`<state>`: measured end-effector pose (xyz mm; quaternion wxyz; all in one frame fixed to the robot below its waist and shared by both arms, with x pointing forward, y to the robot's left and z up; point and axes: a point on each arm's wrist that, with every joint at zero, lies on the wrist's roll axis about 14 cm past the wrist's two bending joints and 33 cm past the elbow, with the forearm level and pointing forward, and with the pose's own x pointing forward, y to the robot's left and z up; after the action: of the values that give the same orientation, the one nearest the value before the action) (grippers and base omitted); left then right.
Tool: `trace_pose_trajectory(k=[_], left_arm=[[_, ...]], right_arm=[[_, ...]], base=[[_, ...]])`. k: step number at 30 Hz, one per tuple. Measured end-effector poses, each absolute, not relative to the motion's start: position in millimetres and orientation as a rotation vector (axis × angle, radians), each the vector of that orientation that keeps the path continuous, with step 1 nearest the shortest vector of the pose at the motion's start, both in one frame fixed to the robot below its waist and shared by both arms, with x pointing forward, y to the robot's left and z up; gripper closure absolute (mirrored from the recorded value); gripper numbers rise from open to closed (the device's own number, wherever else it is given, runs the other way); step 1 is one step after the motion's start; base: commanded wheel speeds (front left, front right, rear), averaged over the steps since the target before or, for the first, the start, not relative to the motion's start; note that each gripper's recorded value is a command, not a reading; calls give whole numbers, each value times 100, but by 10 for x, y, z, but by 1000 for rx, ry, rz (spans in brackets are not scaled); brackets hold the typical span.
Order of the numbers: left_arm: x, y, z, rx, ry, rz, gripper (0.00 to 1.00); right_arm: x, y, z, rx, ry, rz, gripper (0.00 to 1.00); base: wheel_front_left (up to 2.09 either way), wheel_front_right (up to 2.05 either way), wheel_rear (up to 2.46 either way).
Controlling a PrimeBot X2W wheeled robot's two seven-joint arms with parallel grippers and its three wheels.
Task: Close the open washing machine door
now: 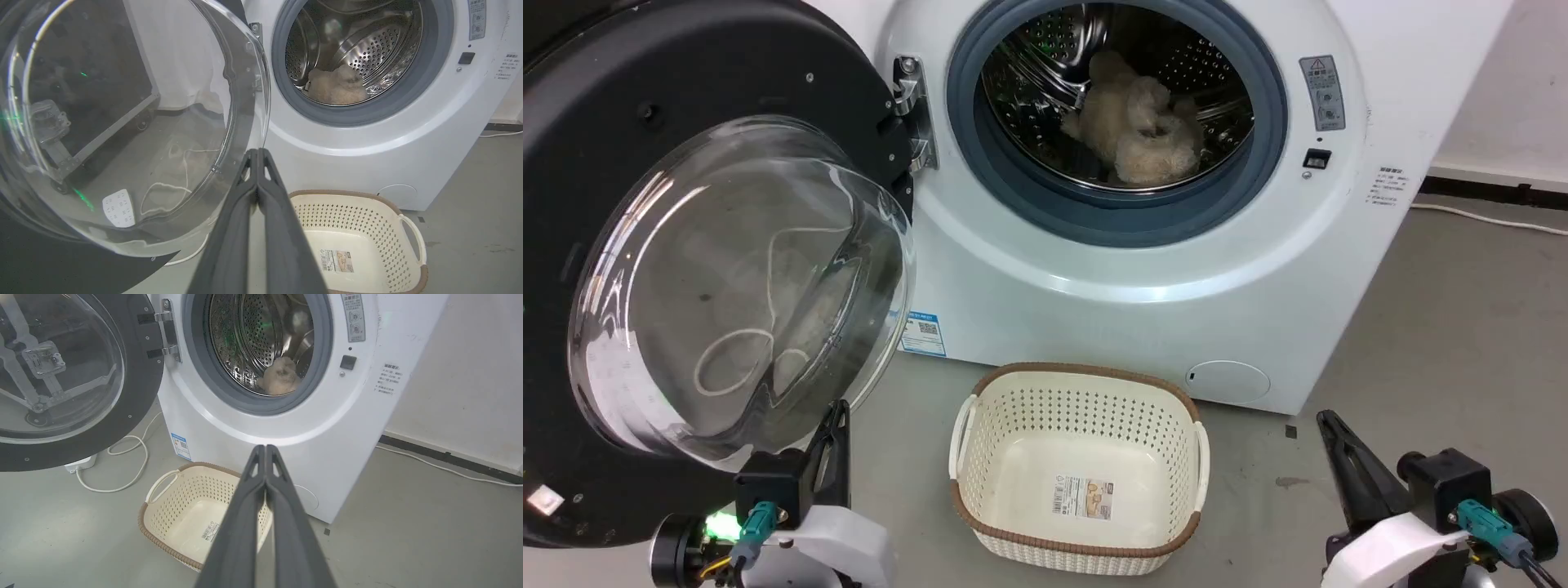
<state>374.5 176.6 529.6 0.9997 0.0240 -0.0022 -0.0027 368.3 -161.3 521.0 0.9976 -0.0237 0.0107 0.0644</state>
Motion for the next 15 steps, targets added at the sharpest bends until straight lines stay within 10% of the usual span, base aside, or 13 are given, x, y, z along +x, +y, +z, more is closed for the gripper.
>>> trace_pose_trajectory(k=[15], left_arm=[[3745,1766,5296,48,-4,-5,100]], right_arm=[[3683,-1613,5210,-47,21,129,100]], base=[[0,0,0]])
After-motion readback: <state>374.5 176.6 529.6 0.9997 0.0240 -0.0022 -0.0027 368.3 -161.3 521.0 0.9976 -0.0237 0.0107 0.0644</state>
